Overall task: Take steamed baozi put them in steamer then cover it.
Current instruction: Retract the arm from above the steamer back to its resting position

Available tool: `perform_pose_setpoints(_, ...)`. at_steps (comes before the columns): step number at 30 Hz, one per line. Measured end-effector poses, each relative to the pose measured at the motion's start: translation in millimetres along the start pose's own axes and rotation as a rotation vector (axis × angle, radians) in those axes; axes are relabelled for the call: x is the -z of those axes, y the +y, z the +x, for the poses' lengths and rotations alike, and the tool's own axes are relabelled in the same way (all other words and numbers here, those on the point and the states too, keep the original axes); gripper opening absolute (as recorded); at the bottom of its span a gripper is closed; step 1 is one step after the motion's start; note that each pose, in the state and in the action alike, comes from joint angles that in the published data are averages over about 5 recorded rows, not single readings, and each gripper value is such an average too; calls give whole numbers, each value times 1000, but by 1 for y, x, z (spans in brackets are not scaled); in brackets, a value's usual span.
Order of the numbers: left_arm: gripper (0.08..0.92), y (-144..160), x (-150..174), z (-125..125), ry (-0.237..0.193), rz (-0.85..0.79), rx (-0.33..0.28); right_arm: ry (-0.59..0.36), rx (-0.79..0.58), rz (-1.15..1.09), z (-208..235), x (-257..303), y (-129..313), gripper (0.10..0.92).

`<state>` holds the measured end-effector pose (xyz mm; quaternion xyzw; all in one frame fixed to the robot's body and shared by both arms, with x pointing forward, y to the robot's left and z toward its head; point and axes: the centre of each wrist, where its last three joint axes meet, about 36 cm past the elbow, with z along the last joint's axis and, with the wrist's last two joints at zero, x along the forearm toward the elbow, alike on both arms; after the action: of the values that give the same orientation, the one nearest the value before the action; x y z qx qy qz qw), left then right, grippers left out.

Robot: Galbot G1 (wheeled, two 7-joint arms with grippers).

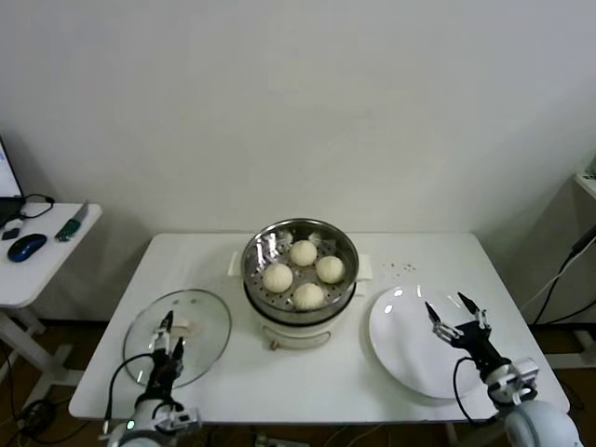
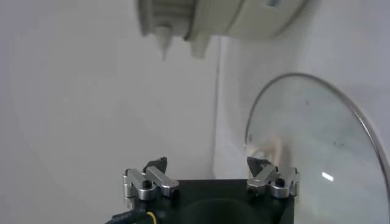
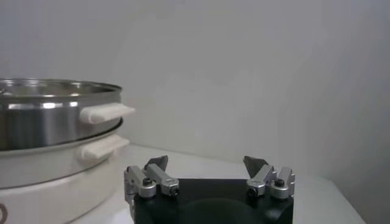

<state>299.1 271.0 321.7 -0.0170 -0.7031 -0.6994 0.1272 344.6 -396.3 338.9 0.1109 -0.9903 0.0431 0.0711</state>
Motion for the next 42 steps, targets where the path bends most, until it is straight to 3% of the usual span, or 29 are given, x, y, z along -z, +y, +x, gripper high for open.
perform_pose_setpoints(15, 823, -33, -5, -50, 49, -150, 20, 26, -50, -15, 28, -19, 7, 823)
perform_pose_setpoints(31, 817, -34, -6, -89, 60, -157, 54, 50, -25, 31, 31, -30, 14, 823)
perform_pose_setpoints(35, 743, -37, -9, -94, 60, -155, 47, 54, -22, 38, 31, -32, 16, 823)
perform_pose_setpoints(42, 537, -41, -12, -96, 54, -145, 31, 57, -20, 45, 31, -34, 19, 823)
